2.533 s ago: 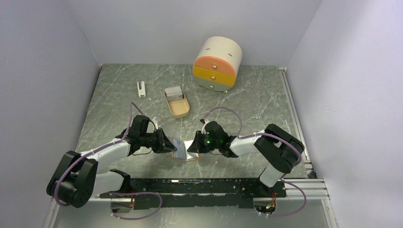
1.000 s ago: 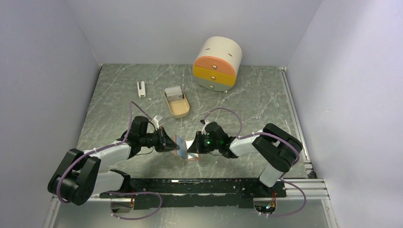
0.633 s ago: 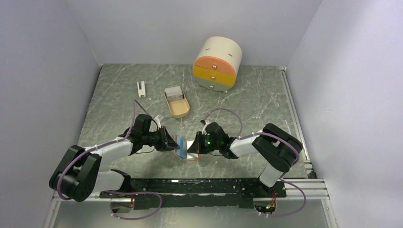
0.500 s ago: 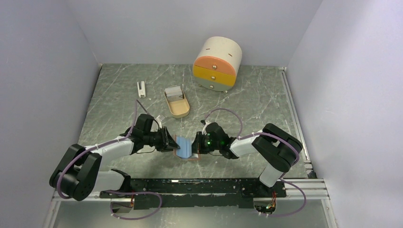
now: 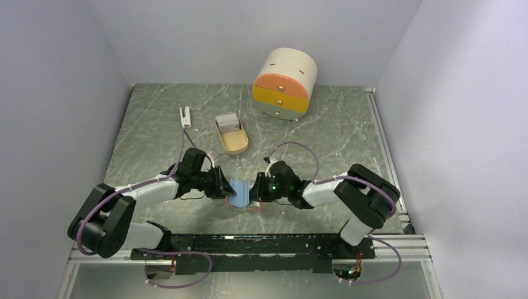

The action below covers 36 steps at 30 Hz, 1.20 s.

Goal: Put the credit cards into the card holder
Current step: Turn over the card slot in the card holder.

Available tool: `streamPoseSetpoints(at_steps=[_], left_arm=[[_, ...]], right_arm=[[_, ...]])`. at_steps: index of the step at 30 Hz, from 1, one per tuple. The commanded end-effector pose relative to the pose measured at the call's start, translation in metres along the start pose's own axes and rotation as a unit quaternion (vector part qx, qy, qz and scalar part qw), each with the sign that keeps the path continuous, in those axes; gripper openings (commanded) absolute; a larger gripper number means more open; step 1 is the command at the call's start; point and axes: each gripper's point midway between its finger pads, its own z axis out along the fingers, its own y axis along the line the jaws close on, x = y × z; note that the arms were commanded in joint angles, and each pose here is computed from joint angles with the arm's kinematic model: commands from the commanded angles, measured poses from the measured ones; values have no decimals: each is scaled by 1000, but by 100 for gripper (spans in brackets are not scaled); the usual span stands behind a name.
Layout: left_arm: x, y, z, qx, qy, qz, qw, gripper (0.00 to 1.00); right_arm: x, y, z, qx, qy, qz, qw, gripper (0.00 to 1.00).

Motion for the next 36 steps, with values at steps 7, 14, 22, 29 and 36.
streamPoseSetpoints(at_steps=[7, 14, 22, 29, 36], left_arm=[[-6, -6, -2, -7, -7, 11, 1000, 27], [-4, -2, -2, -16, -6, 7, 1000, 28], [0, -1, -6, -17, -7, 0, 1000, 32], [-3, -2, -10, -24, -17, -4, 1000, 35], [-6, 7, -12, -47, -26, -13, 998, 34]], right_arm=[[-26, -25, -40, 112, -51, -34, 992, 35], [-56, -4, -52, 107, -96, -68, 987, 39], [-61, 11, -39, 77, -87, -92, 989, 40], [-44, 9, -21, 64, -52, -89, 993, 35], [-26, -9, -6, 86, -20, -83, 993, 35]])
